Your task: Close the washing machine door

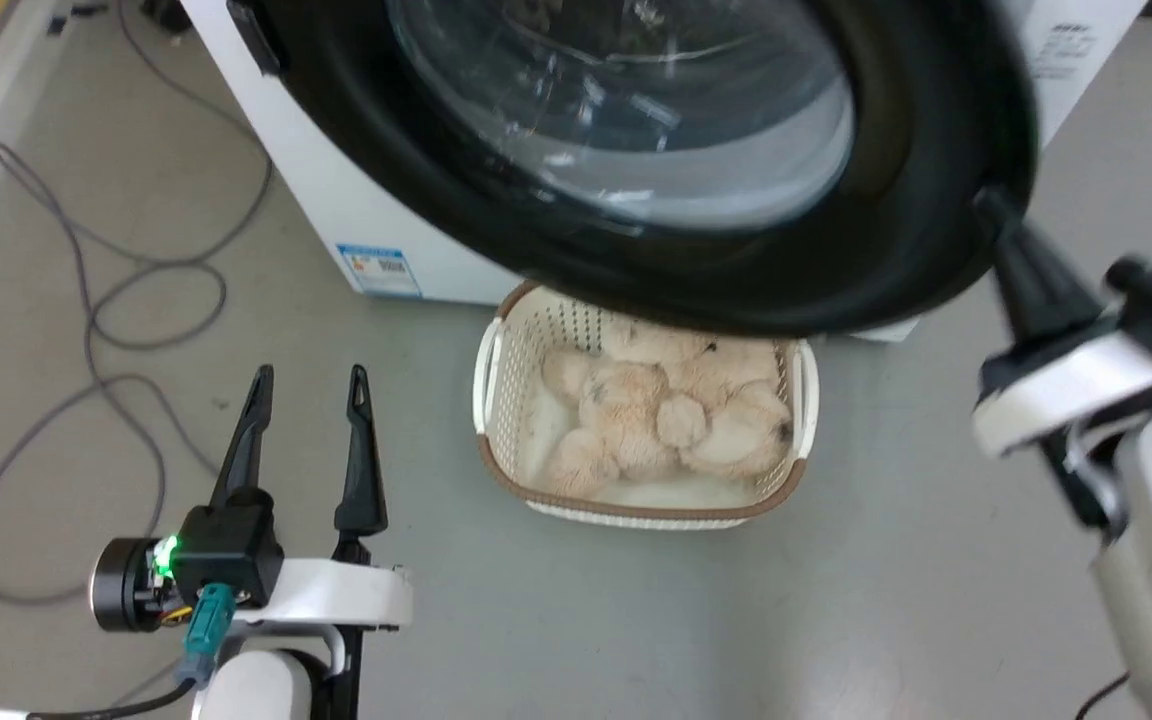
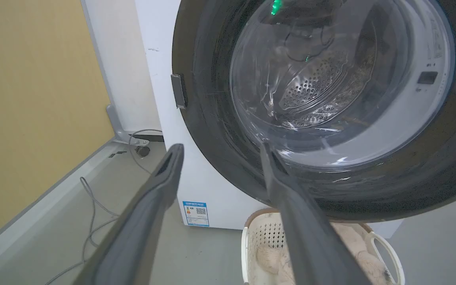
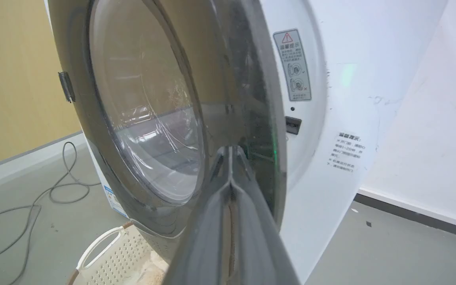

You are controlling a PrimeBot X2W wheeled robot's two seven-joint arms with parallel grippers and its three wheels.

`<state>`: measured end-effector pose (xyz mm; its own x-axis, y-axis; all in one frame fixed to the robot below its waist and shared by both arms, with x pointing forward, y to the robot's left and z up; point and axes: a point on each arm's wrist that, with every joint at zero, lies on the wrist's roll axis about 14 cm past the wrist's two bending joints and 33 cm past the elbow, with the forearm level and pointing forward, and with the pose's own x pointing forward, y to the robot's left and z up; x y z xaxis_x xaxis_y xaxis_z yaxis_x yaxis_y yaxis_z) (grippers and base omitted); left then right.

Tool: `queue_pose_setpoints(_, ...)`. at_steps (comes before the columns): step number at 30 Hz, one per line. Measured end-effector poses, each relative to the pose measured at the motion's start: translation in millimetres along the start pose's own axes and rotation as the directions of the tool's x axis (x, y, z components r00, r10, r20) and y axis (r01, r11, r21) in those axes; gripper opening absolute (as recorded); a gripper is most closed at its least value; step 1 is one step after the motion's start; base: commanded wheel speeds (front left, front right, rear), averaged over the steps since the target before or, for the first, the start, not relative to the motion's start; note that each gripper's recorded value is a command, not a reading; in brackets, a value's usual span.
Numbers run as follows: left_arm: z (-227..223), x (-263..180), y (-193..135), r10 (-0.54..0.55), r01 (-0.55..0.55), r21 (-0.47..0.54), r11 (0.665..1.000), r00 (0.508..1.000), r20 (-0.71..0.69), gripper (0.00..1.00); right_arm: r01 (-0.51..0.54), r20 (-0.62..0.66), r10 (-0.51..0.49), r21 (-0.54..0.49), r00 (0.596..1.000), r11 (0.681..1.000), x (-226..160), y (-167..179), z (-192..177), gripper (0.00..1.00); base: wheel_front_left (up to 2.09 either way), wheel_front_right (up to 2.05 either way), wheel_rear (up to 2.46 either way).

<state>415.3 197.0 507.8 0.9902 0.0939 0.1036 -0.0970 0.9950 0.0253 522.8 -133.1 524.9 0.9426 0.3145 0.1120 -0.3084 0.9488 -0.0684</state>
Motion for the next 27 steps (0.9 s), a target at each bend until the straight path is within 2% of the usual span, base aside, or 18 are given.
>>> queue_pose_setpoints(5,-8.6,8.4,1.1,0.003,-0.003,0.007,1.0,1.0,-0.016,1.0,0.061,0.001,-0.061,-0.038,0.998,0.997,31.4,-28.4,-2.8,0.0,0.0,0.0,0.0)
queue_pose_setpoints(12,-16.1,16.4,2.8,0.008,-0.008,0.016,1.0,1.0,-0.028,1.0,0.099,-0.011,-0.1,-0.054,0.995,0.994,59.3,-45.3,-10.3,0.0,0.0,0.0,0.0)
queue_pose_setpoints(22,-21.3,20.7,4.8,0.017,-0.017,0.022,1.0,0.999,-0.037,1.0,0.164,-0.044,-0.166,-0.054,0.985,0.985,73.1,-64.8,-20.2,0.0,0.0,0.0,0.0)
queue_pose_setpoints(27,-19.2,20.8,4.4,0.017,-0.017,0.021,1.0,0.999,-0.031,1.0,0.181,-0.04,-0.182,-0.024,0.983,0.983,73.4,-62.3,-18.7,0.0,0.0,0.0,0.0)
